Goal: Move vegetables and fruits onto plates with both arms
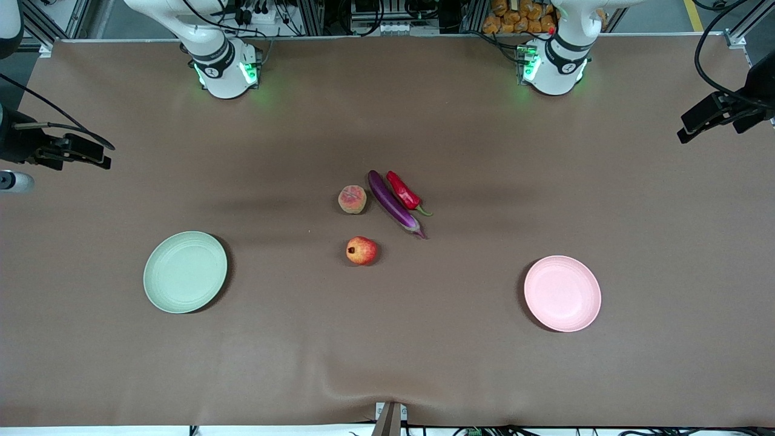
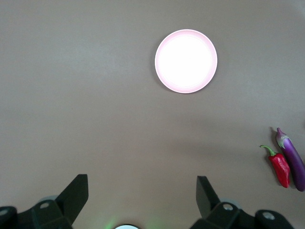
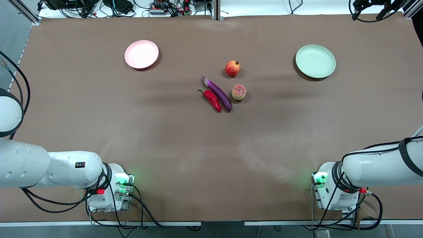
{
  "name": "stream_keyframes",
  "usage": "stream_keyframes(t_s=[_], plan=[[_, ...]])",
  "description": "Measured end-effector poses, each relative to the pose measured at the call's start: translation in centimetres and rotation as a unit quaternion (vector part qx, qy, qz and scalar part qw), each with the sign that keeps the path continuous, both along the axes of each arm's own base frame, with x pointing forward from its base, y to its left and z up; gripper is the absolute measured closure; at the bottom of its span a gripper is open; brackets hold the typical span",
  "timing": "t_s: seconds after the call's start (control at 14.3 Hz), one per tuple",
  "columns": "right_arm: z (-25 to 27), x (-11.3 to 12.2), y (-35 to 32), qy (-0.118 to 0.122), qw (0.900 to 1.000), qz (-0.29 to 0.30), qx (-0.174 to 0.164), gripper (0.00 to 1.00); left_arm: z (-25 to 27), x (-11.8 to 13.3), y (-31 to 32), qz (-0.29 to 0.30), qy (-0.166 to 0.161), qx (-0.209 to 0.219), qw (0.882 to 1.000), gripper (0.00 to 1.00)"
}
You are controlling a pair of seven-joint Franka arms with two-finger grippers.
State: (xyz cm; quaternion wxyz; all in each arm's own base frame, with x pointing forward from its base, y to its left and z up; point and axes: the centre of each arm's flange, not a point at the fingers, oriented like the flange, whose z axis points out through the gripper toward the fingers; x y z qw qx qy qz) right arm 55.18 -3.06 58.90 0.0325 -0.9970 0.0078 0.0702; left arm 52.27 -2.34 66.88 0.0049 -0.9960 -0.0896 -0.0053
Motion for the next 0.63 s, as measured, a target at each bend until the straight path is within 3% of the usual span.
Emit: stream_keyframes(t_s=[0.63], plan=[[0.0,0.0,0.0,0.0,1.0,0.0,0.0,0.0,-0.5,0.1,-1.2,-0.011,0.006,-0.002,1.0,0.0]])
